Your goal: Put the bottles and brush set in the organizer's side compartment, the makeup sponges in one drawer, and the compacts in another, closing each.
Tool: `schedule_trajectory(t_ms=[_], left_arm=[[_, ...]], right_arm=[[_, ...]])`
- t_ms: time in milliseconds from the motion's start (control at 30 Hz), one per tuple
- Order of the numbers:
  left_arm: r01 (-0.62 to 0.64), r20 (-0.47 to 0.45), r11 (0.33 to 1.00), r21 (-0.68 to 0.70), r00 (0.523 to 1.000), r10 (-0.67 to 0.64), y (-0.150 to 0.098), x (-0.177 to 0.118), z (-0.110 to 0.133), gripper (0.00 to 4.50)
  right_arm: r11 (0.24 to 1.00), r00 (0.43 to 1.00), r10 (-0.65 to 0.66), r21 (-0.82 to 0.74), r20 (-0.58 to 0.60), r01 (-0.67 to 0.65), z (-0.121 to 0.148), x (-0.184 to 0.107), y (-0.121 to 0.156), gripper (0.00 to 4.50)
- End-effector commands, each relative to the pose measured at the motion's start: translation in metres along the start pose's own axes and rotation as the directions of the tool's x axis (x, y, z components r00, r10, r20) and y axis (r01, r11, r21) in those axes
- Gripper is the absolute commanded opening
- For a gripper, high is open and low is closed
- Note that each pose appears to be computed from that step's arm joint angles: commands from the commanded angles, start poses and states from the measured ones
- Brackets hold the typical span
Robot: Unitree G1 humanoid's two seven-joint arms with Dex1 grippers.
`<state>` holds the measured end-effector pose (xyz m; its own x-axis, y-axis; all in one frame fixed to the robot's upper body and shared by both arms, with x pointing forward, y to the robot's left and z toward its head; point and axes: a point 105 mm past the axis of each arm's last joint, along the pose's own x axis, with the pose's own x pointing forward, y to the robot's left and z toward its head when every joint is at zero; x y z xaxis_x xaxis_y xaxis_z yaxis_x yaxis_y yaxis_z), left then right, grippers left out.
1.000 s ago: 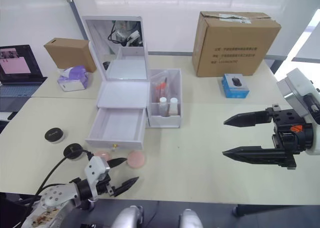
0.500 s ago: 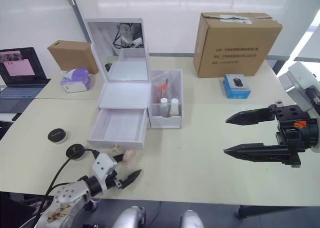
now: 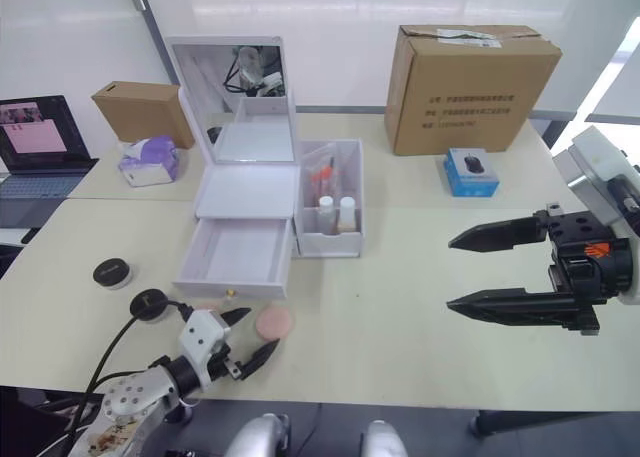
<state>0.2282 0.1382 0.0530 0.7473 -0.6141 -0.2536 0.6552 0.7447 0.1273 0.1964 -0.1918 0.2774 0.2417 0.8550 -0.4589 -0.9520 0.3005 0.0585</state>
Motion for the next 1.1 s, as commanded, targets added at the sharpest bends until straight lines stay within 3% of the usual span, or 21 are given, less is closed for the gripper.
schedule_trajectory(t_ms=[33,467,567,667,700,833,967,1100], left_arm=[[0.022,0.043,1.0,0.008,0.999,-0.022,-0.006,0.0,0.011,4.47],[0.06,0.025,0.998,-0.019,0.998,-0.059,-0.022,0.032,0.005,4.47],[0.041,0.022,0.999,-0.022,0.999,-0.041,-0.02,0.033,0.006,3.93],[0.036,0.024,0.999,-0.015,0.999,-0.036,-0.018,0.033,0.008,3.01],[0.036,0.025,0.999,-0.012,0.999,-0.035,-0.018,0.033,0.008,2.95],[0.036,0.058,0.999,-0.013,0.998,-0.036,-0.009,0.014,0.019,2.95],[0.119,0.08,0.992,-0.037,0.99,-0.116,-0.013,-0.02,0.025,2.95],[0.226,0.025,0.967,-0.122,0.974,-0.224,-0.029,-0.059,0.023,2.95]], right_arm=[[0.999,1.0,-0.008,-0.049,0.02,0.009,0.008,-0.002,-0.001,4.5],[0.999,1.0,-0.017,-0.045,-0.003,0.017,0.012,-0.004,-0.002,4.5],[0.998,0.999,-0.054,-0.037,-0.001,0.054,0.007,-0.009,-0.009,4.5],[0.997,0.997,-0.074,-0.015,-0.009,0.074,-0.002,-0.016,-0.016,4.5],[0.997,0.997,-0.073,-0.012,-0.015,0.073,-0.005,-0.017,-0.016,4.5],[0.998,0.998,-0.055,-0.026,-0.023,0.054,-0.01,-0.018,-0.018,4.5],[0.998,1.0,-0.023,-0.062,-0.004,0.023,-0.008,-0.009,-0.022,4.5],[0.995,0.999,0.036,-0.089,0.024,-0.034,-0.004,0.006,-0.023,4.5]])
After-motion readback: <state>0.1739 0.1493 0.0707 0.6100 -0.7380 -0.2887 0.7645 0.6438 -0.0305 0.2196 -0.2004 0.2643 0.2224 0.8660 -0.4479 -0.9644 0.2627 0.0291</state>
